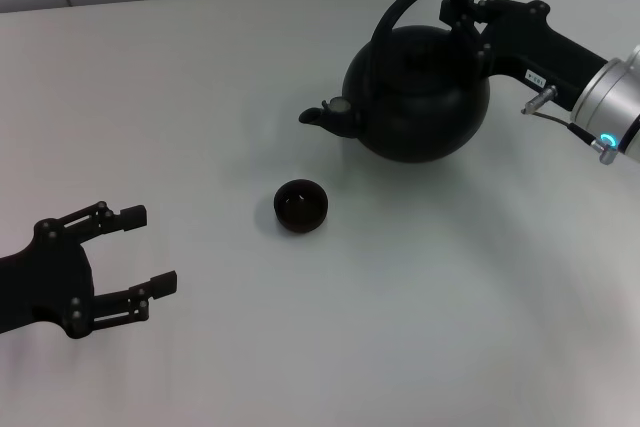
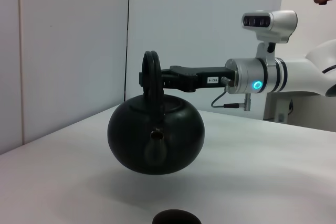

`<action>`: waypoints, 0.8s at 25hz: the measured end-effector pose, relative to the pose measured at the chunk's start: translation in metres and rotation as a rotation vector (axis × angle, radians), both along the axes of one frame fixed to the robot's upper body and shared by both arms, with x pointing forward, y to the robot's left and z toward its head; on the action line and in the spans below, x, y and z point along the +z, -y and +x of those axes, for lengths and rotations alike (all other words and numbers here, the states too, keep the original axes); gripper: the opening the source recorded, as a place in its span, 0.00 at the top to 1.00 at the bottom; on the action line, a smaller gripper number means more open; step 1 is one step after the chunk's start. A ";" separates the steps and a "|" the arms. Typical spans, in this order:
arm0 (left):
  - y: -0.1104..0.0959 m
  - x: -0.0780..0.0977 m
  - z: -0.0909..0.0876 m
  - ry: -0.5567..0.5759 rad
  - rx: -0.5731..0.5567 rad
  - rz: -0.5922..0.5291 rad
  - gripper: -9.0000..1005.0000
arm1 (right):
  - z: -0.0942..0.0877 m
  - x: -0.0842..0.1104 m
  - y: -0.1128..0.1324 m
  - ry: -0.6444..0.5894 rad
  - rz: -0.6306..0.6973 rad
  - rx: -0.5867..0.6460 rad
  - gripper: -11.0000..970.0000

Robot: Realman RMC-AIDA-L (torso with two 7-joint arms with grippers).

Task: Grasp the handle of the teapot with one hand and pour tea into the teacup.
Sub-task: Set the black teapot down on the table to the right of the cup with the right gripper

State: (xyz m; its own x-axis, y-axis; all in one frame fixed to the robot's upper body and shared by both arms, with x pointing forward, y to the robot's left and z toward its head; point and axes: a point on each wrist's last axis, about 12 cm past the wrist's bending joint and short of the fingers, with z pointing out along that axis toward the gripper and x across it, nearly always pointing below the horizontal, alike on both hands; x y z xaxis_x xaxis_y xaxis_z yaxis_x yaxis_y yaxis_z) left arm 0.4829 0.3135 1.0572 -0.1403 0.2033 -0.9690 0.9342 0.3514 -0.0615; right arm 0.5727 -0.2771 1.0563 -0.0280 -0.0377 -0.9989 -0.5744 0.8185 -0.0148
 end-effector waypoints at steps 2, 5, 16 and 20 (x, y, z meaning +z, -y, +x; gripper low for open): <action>0.000 0.000 0.000 0.000 0.000 0.000 0.17 | 0.000 -0.002 0.000 -0.010 0.007 -0.016 0.89; 0.000 0.000 0.000 0.001 -0.002 -0.001 0.17 | -0.001 -0.004 -0.001 -0.020 0.010 -0.022 0.89; 0.000 0.000 -0.001 0.002 -0.002 -0.001 0.17 | -0.006 -0.015 -0.005 -0.070 0.013 -0.037 0.88; 0.000 0.000 -0.001 0.001 -0.003 0.001 0.17 | -0.008 -0.017 -0.004 -0.077 0.014 -0.042 0.87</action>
